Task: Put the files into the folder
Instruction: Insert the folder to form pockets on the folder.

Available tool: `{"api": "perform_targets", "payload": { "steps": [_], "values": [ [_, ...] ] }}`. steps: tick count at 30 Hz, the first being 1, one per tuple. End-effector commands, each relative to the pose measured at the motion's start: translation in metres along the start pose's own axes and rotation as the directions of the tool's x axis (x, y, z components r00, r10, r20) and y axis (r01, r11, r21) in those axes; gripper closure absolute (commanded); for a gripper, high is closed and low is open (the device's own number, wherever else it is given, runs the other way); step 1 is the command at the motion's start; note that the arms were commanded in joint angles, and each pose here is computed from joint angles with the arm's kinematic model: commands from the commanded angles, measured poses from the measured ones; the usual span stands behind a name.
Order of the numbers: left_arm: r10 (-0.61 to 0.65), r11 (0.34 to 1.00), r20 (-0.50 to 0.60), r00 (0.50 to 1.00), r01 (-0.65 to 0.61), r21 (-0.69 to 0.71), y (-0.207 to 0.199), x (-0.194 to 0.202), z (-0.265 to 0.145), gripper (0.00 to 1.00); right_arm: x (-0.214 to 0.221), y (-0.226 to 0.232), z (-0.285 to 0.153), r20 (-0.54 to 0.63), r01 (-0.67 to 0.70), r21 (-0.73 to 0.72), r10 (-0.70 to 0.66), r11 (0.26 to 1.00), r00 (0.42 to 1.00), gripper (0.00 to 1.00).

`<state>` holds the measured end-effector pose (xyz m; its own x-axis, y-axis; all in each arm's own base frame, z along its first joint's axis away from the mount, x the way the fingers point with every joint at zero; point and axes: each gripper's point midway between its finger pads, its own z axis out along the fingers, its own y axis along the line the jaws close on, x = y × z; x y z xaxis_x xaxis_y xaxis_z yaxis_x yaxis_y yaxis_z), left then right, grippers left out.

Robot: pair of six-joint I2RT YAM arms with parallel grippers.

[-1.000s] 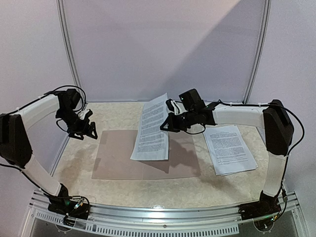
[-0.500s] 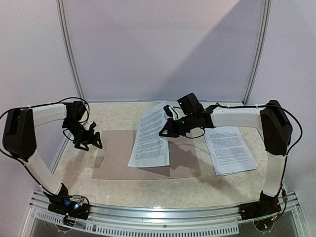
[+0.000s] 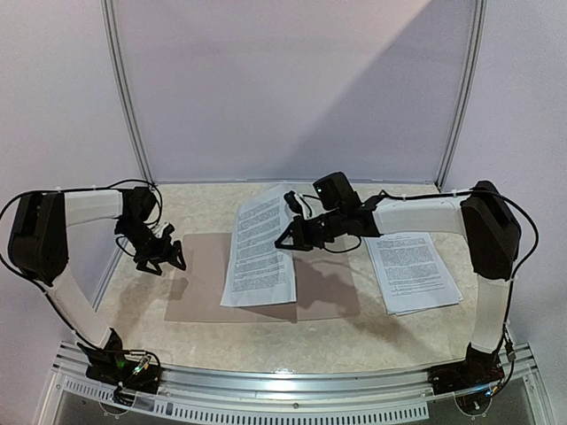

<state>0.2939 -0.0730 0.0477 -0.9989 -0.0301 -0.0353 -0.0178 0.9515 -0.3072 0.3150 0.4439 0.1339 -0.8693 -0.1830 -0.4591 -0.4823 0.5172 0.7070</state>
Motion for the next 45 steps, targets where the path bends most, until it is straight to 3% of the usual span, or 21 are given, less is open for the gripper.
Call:
{"api": "perform_targets", "payload": {
  "steps": [1,31,35,41,45],
  "values": [
    [-0.033,0.999,-0.024,0.999,0.033,0.004,0.005,0.003,0.013,0.13,0.011,-0.015,0.02,-0.011,-0.062,-0.012,0.062,0.998,0.998,1.0],
    [-0.093,0.995,-0.108,0.99,0.097,0.032,0.01,0.015,0.046,0.18,0.023,0.005,0.125,-0.071,-0.106,-0.085,0.1,0.991,0.992,1.0],
    [-0.094,0.994,-0.108,0.99,0.099,0.037,0.009,0.014,0.046,0.18,0.025,0.0,0.133,-0.068,-0.145,-0.087,0.139,0.986,0.988,1.0],
    [-0.094,0.994,-0.109,0.99,0.099,0.038,0.009,0.016,0.046,0.18,0.024,-0.023,0.123,-0.024,-0.198,0.042,0.199,0.979,0.98,1.0],
    [-0.094,0.994,-0.108,0.99,0.099,0.043,0.008,0.014,0.046,0.19,0.018,-0.017,0.127,-0.011,-0.2,0.005,0.2,0.98,0.98,1.0]
  ]
}}
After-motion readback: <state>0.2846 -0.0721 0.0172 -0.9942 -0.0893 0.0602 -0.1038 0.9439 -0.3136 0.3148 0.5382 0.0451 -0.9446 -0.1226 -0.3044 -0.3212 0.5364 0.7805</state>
